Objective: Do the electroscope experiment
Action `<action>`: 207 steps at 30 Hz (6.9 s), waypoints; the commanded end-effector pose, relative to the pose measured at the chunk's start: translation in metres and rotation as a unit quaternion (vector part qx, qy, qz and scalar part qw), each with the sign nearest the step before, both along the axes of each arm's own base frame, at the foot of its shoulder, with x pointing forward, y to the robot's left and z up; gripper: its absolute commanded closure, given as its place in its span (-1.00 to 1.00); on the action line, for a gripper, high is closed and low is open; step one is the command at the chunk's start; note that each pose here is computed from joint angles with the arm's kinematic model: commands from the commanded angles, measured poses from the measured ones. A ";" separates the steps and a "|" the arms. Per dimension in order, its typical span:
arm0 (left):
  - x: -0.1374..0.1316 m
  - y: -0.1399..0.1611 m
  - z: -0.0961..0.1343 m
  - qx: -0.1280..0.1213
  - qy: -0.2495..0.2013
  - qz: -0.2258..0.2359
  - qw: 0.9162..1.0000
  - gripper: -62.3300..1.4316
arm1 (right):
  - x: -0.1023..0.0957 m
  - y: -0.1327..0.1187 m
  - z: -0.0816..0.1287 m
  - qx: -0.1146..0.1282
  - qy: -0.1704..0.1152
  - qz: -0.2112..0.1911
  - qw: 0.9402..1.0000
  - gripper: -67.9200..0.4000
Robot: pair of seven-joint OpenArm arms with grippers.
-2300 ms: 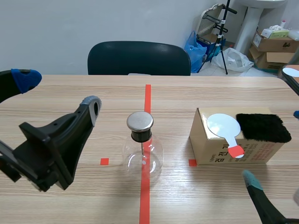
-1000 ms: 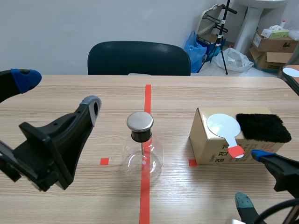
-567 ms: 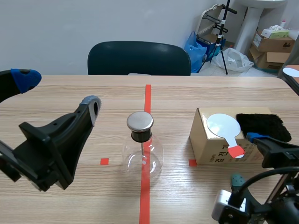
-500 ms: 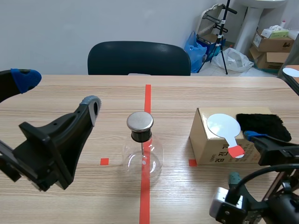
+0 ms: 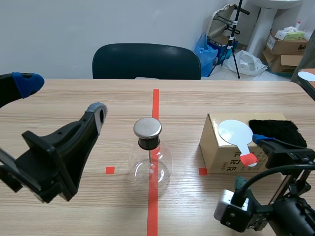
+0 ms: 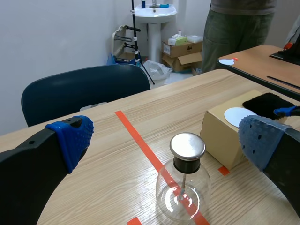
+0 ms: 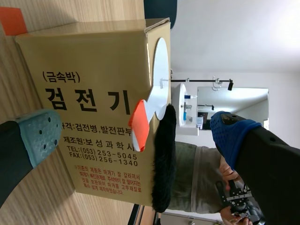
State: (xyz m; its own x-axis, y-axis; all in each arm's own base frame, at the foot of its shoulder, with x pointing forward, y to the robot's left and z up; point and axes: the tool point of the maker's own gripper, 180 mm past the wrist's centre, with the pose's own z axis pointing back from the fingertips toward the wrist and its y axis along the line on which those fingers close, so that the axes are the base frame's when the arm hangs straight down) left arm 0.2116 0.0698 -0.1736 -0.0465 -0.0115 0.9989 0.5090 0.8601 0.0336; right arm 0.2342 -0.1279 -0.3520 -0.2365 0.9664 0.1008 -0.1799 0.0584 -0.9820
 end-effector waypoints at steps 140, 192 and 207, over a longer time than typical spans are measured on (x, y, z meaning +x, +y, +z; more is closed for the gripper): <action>-0.001 -0.002 0.010 -0.003 -0.020 -0.005 1.000 -1.00 | 0.015 -0.002 0.013 -0.009 -0.026 0.005 1.000 0.96; -0.001 -0.003 0.006 0.000 -0.012 -0.005 1.000 -1.00 | 0.018 -0.003 0.032 -0.016 -0.077 0.000 0.997 0.96; -0.001 -0.003 0.006 0.000 -0.012 -0.005 1.000 -1.00 | 0.028 0.014 0.077 -0.023 -0.139 -0.007 0.990 0.96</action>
State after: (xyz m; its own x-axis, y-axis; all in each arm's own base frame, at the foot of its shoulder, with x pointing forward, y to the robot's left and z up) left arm 0.2112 0.0691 -0.1752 -0.0470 -0.0296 0.9985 0.5125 0.8572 0.0495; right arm 0.2594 -0.1144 -0.2841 -0.2284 0.9736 0.0025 0.0656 0.0180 -0.9977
